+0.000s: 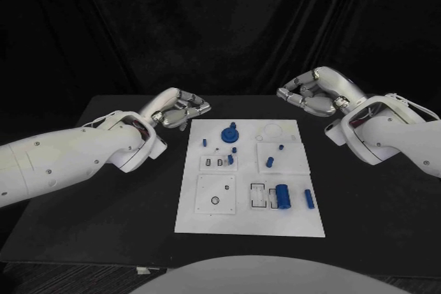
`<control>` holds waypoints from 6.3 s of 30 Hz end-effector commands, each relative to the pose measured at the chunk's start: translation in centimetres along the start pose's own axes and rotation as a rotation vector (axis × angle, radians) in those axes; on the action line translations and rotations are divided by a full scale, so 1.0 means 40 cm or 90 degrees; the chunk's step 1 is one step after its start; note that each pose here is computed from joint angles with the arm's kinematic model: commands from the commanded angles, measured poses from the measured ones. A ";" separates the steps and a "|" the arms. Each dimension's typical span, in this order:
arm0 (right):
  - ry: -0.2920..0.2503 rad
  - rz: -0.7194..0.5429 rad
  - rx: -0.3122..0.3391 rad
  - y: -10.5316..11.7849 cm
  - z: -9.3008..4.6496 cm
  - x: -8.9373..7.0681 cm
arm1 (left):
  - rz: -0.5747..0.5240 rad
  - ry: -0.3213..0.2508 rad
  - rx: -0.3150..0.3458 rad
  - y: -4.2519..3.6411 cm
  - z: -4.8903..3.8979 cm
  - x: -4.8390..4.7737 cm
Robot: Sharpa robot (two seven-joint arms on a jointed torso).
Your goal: Assemble the parts on the task board
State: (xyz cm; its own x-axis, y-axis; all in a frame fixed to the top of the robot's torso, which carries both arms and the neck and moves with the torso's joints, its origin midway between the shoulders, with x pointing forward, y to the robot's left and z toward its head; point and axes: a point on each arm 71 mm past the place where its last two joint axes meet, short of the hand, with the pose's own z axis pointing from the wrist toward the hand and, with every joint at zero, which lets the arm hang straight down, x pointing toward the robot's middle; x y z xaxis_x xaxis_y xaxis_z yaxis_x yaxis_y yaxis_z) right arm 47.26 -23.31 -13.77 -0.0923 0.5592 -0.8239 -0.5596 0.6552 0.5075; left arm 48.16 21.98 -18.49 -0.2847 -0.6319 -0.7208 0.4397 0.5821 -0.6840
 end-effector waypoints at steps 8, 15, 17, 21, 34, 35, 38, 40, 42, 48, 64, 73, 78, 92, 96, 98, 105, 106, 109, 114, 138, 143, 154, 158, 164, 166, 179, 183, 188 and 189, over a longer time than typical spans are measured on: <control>0.068 0.030 0.073 -0.013 -0.013 0.021 | 0.098 0.311 -0.244 -0.046 0.075 0.046; 0.089 0.035 0.086 -0.012 -0.013 0.030 | 0.136 0.414 -0.278 -0.093 0.121 0.078; 0.092 0.035 0.090 -0.014 -0.014 0.030 | 0.122 0.437 -0.286 -0.103 0.133 0.091; 0.096 0.034 0.098 -0.020 -0.018 0.029 | 0.110 0.474 -0.314 -0.111 0.156 0.109; 0.108 0.039 0.104 -0.027 -0.024 0.045 | 0.160 0.533 -0.419 -0.099 0.195 0.130; 0.109 0.039 0.104 -0.026 -0.024 0.047 | 0.163 0.535 -0.422 -0.100 0.197 0.132; 0.111 0.040 0.104 -0.026 -0.025 0.049 | 0.169 0.539 -0.428 -0.104 0.205 0.140; 0.111 0.041 0.105 -0.026 -0.026 0.050 | 0.165 0.546 -0.432 -0.106 0.211 0.146; 0.110 0.041 0.105 -0.027 -0.026 0.050 | 0.146 0.551 -0.441 -0.104 0.216 0.151; 0.113 0.041 0.110 -0.031 -0.029 0.054 | 0.100 0.555 -0.467 -0.089 0.226 0.166; 0.135 0.045 0.122 -0.036 -0.029 0.069 | 0.077 0.574 -0.482 -0.069 0.214 0.203; 0.140 0.047 0.121 -0.034 -0.028 0.075 | 0.072 0.580 -0.495 -0.048 0.198 0.211; 0.141 0.047 0.121 -0.037 -0.028 0.077 | 0.067 0.580 -0.498 -0.039 0.195 0.220; 0.145 0.048 0.126 -0.044 -0.034 0.081 | 0.048 0.571 -0.502 -0.012 0.204 0.244; 0.147 0.048 0.128 -0.046 -0.035 0.083 | 0.045 0.569 -0.503 -0.008 0.208 0.249; 0.149 0.048 0.129 -0.047 -0.036 0.084 | 0.043 0.567 -0.503 -0.005 0.210 0.251; 0.153 0.049 0.132 -0.048 -0.037 0.086 | 0.038 0.563 -0.503 0.001 0.215 0.259; 0.154 0.049 0.132 -0.048 -0.037 0.086 | 0.038 0.563 -0.504 0.002 0.216 0.260; 0.157 0.050 0.133 -0.048 -0.037 0.088 | 0.035 0.563 -0.505 0.006 0.216 0.267; 0.159 0.050 0.134 -0.048 -0.038 0.089 | 0.033 0.564 -0.507 0.011 0.217 0.275; 0.166 0.051 0.140 -0.052 -0.041 0.091 | 0.026 0.562 -0.520 0.032 0.222 0.293; 0.168 0.051 0.141 -0.054 -0.042 0.092 | 0.025 0.561 -0.523 0.037 0.223 0.295; 0.170 0.051 0.143 -0.056 -0.044 0.093 | 0.021 0.563 -0.523 0.043 0.223 0.304; 0.168 0.050 0.144 -0.058 -0.044 0.092 | 0.020 0.565 -0.522 0.044 0.222 0.307; 0.168 0.050 0.145 -0.059 -0.045 0.091 | 0.018 0.568 -0.522 0.045 0.221 0.312; 0.169 0.050 0.146 -0.059 -0.045 0.092 | 0.018 0.569 -0.522 0.045 0.220 0.314; 0.175 0.052 0.148 -0.058 -0.046 0.097 | 0.018 0.573 -0.520 0.044 0.222 0.319; 0.176 0.052 0.148 -0.058 -0.046 0.097 | 0.018 0.573 -0.520 0.044 0.222 0.319; 0.178 0.052 0.150 -0.059 -0.047 0.098 | 0.019 0.578 -0.520 0.043 0.222 0.321; 0.178 0.052 0.150 -0.059 -0.047 0.098 | 0.019 0.579 -0.520 0.043 0.222 0.321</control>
State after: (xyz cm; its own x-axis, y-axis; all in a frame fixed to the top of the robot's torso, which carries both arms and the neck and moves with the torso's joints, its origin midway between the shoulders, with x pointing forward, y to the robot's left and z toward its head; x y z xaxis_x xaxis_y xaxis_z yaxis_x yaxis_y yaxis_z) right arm 46.69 -23.53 -18.47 -0.3612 0.4788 -0.8002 -0.3578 0.7213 0.5931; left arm 53.00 10.62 -27.80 -0.9101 -0.2274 -0.3464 -0.1286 0.9497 -0.2854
